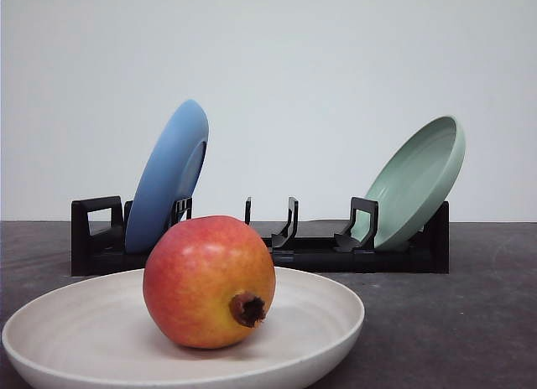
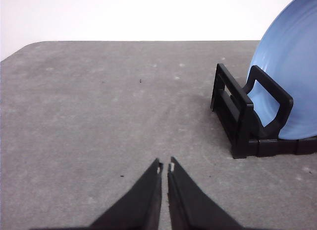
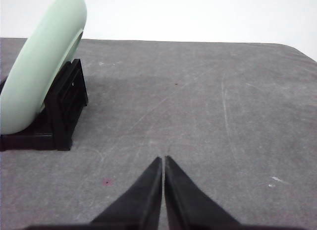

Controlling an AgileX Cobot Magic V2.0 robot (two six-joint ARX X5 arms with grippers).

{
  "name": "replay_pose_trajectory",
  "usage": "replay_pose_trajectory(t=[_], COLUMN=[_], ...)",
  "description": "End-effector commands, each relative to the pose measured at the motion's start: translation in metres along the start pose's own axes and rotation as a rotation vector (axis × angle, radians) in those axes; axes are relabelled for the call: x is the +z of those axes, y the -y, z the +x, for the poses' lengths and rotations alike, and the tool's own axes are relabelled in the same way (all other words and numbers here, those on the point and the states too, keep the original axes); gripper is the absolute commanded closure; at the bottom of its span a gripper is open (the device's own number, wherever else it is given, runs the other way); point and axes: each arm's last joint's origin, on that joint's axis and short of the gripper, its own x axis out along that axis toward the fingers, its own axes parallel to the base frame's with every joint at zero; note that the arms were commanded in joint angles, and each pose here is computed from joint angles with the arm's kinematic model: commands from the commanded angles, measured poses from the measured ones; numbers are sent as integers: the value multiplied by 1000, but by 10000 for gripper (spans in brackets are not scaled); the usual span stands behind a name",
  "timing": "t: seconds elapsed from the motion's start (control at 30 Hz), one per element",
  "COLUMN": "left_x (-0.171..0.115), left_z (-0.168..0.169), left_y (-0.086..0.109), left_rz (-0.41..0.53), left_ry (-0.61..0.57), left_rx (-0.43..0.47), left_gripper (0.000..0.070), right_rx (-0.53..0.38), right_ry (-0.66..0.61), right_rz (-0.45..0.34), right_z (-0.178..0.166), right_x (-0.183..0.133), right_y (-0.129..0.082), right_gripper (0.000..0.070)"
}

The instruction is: Place pomegranate in white plate

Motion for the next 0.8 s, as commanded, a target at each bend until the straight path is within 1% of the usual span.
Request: replay_pose_trajectory(t=[0.0, 0.77], left_x=[-4, -4], left_z=[1, 1], left_y=[0, 0], left_rz=[-3, -3], left_ry=[-14, -14], left_rx=[-6, -6], left_gripper=[700, 700], right_rx=[0, -1], right_ry=[10, 10], right_rz=[11, 11], right_z=[0, 0], right_x=[0, 0], right_y=[0, 0], right_gripper=[700, 700])
